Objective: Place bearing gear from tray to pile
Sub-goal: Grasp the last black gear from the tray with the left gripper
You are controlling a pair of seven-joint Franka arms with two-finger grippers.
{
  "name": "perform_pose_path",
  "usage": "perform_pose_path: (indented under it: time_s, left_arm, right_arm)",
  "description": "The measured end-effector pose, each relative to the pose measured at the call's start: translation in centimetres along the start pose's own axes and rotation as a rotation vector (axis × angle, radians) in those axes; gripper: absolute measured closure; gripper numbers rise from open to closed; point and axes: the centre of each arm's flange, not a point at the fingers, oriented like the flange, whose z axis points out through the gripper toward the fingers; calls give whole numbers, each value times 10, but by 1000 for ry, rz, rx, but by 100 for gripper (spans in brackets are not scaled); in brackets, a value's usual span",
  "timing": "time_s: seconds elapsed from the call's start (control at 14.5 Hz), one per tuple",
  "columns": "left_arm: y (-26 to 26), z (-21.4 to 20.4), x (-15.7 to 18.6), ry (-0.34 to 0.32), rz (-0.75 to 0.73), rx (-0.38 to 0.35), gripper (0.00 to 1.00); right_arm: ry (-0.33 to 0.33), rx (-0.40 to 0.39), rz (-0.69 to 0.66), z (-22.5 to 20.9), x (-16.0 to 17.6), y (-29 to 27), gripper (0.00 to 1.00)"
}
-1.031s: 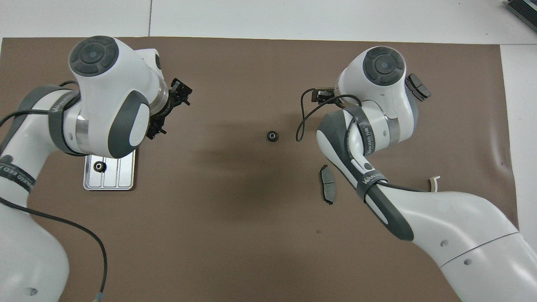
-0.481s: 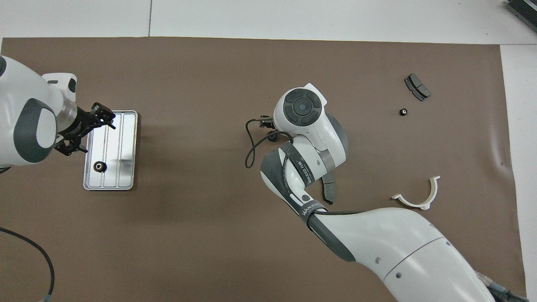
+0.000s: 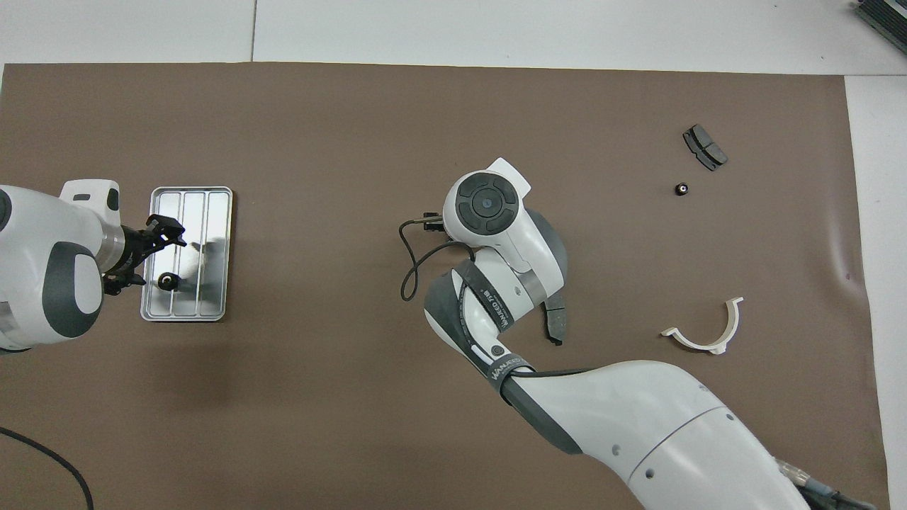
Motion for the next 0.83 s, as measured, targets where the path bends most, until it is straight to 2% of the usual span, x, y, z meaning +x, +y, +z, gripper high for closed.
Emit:
perform_pose_path:
  time_s: [0.07, 0.14, 0.21, 0.34, 0.41, 0.55, 0.69, 0.83]
  left_arm:
    - [-2, 1, -3, -4, -23, 1, 0]
    - [-2, 0, -5, -5, -43, 1, 0]
    - [-3, 0, -7, -7, -57, 1, 0]
    - [-7, 4, -11, -13, -69, 4, 3]
    - [-9, 7, -14, -14, -72, 5, 3]
    - [-14, 14, -19, -8, -75, 1, 7]
    - [-17, 17, -22, 0, -76, -7, 11]
    - [-15, 11, -23, 8, -75, -16, 31]
  right_arm:
    - [-5, -2, -5, 2, -3, -2, 27]
    - [-10, -5, -7, 4, -6, -3, 27]
    - [-10, -7, -7, 4, -6, -1, 35]
    - [-7, -8, -4, 1, -5, 1, 57]
    - [-7, -8, -5, 1, -6, 1, 58]
    - [-7, -8, -4, 0, -6, 2, 65]
    - [-7, -8, -3, 0, -5, 2, 65]
    - [-3, -11, 9, -1, 0, 9, 65]
